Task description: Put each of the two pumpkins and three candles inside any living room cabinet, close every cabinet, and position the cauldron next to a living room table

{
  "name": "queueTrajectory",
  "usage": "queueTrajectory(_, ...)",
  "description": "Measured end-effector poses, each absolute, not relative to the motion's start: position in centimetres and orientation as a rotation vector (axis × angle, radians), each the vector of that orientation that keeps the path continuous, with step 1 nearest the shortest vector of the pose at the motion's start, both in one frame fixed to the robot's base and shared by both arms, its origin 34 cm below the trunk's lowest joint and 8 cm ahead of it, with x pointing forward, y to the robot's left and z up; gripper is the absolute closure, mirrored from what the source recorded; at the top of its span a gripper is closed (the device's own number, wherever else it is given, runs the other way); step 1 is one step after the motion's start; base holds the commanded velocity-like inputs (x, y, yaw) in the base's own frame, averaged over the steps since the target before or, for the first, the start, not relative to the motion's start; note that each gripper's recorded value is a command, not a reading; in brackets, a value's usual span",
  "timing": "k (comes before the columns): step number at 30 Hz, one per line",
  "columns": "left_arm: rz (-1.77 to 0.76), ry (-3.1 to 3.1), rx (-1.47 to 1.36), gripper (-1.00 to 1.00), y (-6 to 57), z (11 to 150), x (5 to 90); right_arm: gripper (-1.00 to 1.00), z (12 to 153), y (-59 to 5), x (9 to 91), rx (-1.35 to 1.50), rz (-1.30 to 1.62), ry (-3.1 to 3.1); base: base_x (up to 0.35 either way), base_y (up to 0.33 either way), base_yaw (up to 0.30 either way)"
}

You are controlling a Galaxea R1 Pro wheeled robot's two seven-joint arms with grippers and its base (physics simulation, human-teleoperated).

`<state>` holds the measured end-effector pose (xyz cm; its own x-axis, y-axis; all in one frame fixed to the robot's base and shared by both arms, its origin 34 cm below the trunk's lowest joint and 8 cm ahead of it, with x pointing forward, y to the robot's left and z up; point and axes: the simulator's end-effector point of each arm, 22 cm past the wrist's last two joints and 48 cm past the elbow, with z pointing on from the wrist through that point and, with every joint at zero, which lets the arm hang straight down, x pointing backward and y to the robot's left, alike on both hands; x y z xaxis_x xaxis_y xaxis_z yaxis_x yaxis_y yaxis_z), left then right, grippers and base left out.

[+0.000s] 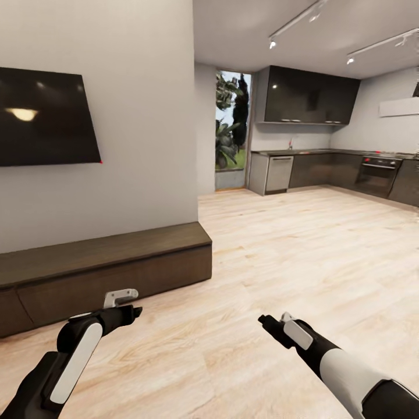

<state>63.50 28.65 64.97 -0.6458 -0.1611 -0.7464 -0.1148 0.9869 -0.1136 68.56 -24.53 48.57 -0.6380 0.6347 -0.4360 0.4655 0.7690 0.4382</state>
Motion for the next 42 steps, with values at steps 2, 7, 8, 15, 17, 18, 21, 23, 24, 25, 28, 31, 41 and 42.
queueTrajectory(2,-0.071,2.281,-0.192,-1.00,28.6,64.9,63.5,-1.00,48.6,-24.5,68.7,0.818,0.383,2.377,0.000,0.000,-0.091)
queueTrajectory(7,-0.084,2.284,-0.193,-1.00,28.4,64.7,63.5,-1.00,48.7,-24.1,68.9,0.809,0.408,2.369,0.000,0.000,-0.024)
queueTrajectory(8,-0.087,2.285,-0.193,-1.00,28.3,64.7,63.5,-1.00,48.8,-24.0,68.9,0.803,0.419,2.366,0.000,0.000,-0.096)
queueTrajectory(15,-0.099,2.292,-0.188,-1.00,27.9,64.4,63.4,-1.00,48.5,-23.9,68.8,0.795,0.431,2.368,0.000,0.000,-0.222)
queueTrajectory(17,-0.102,2.292,-0.187,-1.00,27.8,64.4,63.5,-1.00,48.4,-23.9,68.8,0.792,0.431,2.370,0.000,0.000,-0.261)
queueTrajectory(18,-0.105,2.293,-0.187,-1.00,27.7,64.4,63.5,-1.00,48.4,-23.9,68.8,0.791,0.430,2.369,0.000,0.000,-0.260)
queueTrajectory(21,-0.128,2.296,-0.189,-1.00,26.7,64.2,63.5,-1.00,48.2,-23.9,68.8,0.792,0.429,2.370,0.000,0.000,-0.250)
queueTrajectory(23,-0.140,2.300,-0.188,-1.00,26.1,64.1,63.4,-1.00,48.1,-23.9,68.8,0.792,0.429,2.373,0.000,0.000,-0.243)
queueTrajectory(24,-0.144,2.311,-0.184,-1.00,25.9,63.9,63.3,-1.00,48.0,-23.9,68.7,0.791,0.429,2.376,0.000,0.000,-0.241)
queueTrajectory(25,-0.144,2.319,-0.180,-1.00,25.8,63.7,63.2,-1.00,48.0,-23.9,68.7,0.789,0.428,2.378,0.000,0.000,-0.240)
queueTrajectory(28,-0.146,2.331,-0.175,-1.00,25.7,63.5,63.1,-1.00,47.8,-23.9,68.6,0.789,0.426,2.383,0.000,0.000,-0.235)
queueTrajectory(31,-0.143,2.336,-0.175,-1.00,25.8,63.3,63.0,-1.00,47.6,-23.9,68.6,0.793,0.427,2.385,0.000,0.000,-0.233)
queueTrajectory(41,-0.145,2.344,-0.176,-1.00,25.7,62.9,63.0,-1.00,47.1,-24.4,68.4,0.802,0.416,2.391,0.000,0.000,-0.233)
queueTrajectory(42,-0.146,2.345,-0.176,-1.00,25.7,62.9,63.0,-1.00,47.0,-24.5,68.4,0.804,0.416,2.392,0.000,0.000,-0.226)
